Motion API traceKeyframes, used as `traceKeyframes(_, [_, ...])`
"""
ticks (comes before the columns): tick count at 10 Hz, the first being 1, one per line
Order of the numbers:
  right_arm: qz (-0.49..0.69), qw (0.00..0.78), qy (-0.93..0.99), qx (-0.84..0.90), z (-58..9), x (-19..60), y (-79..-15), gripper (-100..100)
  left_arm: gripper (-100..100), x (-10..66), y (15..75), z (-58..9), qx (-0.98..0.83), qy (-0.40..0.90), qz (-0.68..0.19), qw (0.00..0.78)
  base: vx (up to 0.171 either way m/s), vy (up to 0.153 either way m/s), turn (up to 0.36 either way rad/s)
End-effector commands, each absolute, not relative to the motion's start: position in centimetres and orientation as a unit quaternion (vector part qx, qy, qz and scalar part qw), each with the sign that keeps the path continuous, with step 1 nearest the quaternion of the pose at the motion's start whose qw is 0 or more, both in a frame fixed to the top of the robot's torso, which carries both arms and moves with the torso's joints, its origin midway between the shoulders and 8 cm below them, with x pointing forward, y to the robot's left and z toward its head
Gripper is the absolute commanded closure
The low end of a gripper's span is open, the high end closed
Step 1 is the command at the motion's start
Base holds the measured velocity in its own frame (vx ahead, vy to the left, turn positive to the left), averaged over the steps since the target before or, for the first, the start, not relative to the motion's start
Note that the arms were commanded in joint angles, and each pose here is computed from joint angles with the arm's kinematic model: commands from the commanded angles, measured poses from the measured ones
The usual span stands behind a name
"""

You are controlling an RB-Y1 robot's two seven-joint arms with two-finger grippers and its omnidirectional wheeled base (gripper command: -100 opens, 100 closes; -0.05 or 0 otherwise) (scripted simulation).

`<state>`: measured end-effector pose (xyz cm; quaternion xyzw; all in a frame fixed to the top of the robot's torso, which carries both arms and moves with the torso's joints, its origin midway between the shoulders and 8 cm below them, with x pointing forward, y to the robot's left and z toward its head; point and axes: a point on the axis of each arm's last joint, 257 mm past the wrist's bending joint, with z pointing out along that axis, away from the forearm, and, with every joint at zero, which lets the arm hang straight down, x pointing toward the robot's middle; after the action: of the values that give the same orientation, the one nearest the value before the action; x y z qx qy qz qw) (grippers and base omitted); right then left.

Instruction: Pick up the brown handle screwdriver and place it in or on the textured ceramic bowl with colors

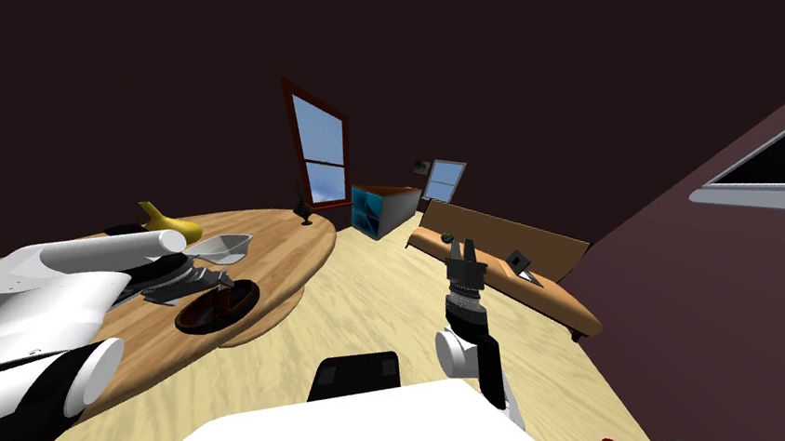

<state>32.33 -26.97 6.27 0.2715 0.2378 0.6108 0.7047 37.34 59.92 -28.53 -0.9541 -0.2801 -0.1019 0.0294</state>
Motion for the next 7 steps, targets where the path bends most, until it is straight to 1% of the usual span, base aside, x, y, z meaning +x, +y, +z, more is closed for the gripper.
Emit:
traceKeyframes(1, [0.611,0.705,0.238,0.272,6.3,32.3,-27.0,0,-100,37.3,60.0,-27.5,-0.953,-0.283,-0.101,0.030,-0.009,0.003,-0.046])
traceKeyframes(7, [0.611,0.705,0.238,0.272,6.3,32.3,-27.0,0,-100,37.2,60.2,-23.2,-0.950,-0.294,-0.099,0.031,-0.019,0.012,-0.042])
